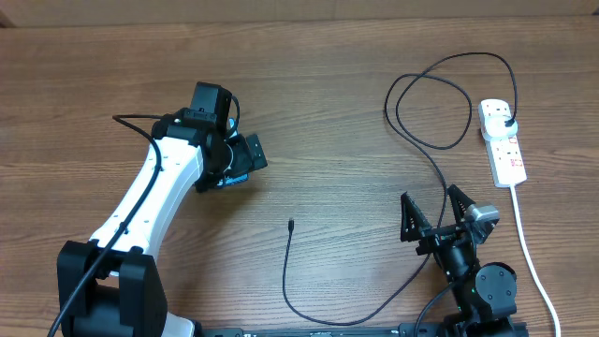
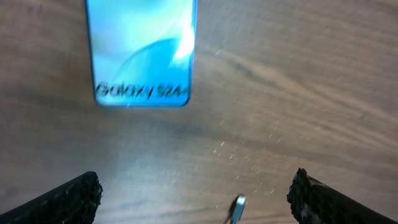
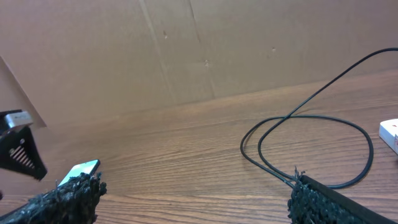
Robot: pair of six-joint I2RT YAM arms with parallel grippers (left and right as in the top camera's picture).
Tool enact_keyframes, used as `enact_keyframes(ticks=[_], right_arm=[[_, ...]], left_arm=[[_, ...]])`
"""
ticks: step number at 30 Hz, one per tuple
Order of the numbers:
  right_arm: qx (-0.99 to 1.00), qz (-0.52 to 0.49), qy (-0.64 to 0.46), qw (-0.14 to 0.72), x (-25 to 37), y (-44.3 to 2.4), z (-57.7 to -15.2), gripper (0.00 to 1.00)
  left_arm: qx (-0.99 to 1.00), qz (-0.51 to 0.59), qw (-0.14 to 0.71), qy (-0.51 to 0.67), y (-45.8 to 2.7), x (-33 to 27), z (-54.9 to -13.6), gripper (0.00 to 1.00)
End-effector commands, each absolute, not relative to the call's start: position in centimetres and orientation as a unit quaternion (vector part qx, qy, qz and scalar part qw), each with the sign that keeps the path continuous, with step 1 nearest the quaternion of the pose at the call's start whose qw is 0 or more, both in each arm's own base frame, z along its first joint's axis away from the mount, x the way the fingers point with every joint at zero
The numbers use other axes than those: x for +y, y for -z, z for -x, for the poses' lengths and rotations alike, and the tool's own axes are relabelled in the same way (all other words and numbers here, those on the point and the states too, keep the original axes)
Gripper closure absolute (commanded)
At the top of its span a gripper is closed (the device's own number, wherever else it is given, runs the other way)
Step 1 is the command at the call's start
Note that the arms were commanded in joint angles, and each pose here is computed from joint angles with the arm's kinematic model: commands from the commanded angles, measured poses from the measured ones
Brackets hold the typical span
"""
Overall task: Plug charger to phone and switch on socket
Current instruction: 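Lower the left gripper onto the phone's top edge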
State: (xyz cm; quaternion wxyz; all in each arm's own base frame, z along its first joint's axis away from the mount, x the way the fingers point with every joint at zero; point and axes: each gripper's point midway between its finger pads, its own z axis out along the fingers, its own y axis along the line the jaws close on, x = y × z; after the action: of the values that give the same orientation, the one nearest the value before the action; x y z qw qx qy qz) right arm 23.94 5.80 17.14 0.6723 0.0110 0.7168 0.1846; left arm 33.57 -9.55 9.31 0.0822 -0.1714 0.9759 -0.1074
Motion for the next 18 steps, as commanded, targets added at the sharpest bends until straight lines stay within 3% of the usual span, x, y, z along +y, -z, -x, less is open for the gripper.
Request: enact_keyframes(ticks=[1,6,13,18], right_arm=[[0.715,-0.01,-0.184,0.675,5.8,-17.0,-24.0,0.0],[0.715,-0.01,-0.184,0.675,5.8,-17.0,-24.0,0.0],[0.715,-0.01,-0.184,0.675,5.8,-17.0,-24.0,0.0],[0.715,-0.01,-0.184,0.675,5.8,-17.0,-24.0,0.0]], left_arm=[[0.976,0.163,0.098,0.104,-9.5,-9.6,-34.3,0.0],[0.968,0.183,0.137,0.102,-12.8,-8.0,-36.7,0.0],[0.95,0.201,0.229,0.072,-21.7,-3.9,-40.3,0.0],[0.944,0.201,0.259,0.039,-23.4,-2.8,-40.9,0.0]])
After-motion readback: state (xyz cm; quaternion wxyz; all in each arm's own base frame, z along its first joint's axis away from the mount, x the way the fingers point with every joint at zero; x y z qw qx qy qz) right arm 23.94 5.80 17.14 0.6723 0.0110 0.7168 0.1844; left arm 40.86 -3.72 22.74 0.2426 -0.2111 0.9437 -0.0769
